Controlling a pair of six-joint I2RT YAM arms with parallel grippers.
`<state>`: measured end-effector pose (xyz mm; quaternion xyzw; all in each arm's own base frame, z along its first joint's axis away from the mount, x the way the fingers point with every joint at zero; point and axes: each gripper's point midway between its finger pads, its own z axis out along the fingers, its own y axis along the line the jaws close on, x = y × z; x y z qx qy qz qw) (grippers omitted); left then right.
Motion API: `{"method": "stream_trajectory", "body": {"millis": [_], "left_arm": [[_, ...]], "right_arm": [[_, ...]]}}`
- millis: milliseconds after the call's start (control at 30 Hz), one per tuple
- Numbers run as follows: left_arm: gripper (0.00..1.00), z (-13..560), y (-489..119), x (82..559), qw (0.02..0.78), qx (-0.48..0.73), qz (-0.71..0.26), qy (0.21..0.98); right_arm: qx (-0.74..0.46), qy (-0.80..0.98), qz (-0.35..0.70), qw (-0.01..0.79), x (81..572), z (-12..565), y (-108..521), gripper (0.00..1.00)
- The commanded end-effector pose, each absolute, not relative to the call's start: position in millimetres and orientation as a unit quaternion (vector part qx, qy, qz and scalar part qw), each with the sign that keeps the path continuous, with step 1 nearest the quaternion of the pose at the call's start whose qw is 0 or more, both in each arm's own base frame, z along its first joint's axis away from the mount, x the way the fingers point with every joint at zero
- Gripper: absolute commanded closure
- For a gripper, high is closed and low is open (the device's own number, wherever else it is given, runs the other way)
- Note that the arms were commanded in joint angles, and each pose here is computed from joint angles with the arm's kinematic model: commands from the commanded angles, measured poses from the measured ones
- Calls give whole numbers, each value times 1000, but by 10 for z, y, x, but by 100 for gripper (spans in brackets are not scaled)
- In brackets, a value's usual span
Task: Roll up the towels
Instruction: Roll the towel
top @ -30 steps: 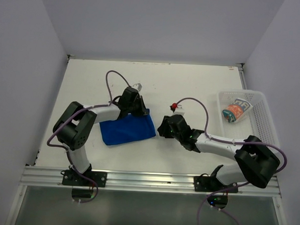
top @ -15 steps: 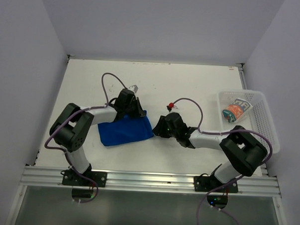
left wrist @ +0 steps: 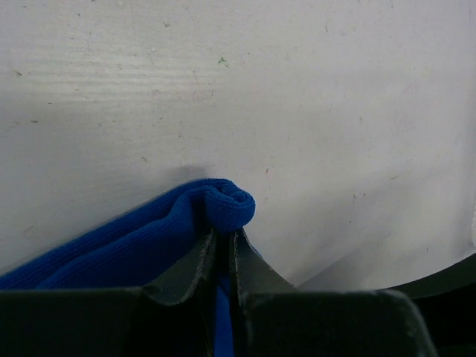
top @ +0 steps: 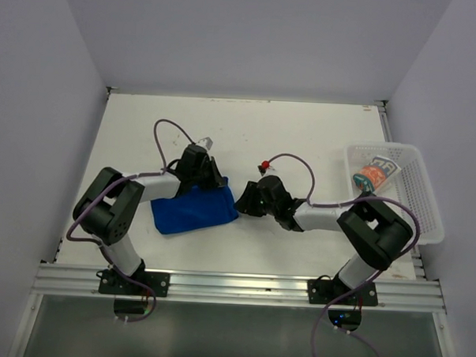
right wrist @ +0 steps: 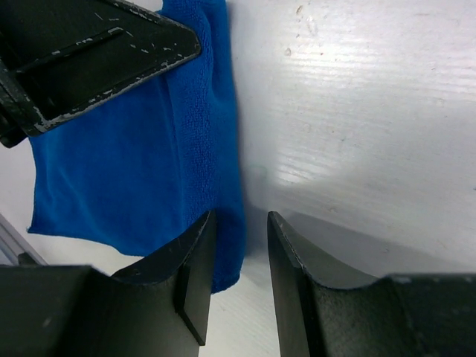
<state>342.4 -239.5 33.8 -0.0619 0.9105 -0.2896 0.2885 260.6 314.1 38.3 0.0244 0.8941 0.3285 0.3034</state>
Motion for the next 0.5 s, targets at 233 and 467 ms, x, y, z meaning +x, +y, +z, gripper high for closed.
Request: {"method": "stream_trajectory", "body": {"millis": [233,467], "left_arm": [[100,325,-2254,3415,313,-98,-284,901],[100,220,-2074,3366,333,-137,-261,896]], "right_arm": [[26,876,392,278,2620,455,3448,62],[28,876,402,266,2593,442,3496,62]]}}
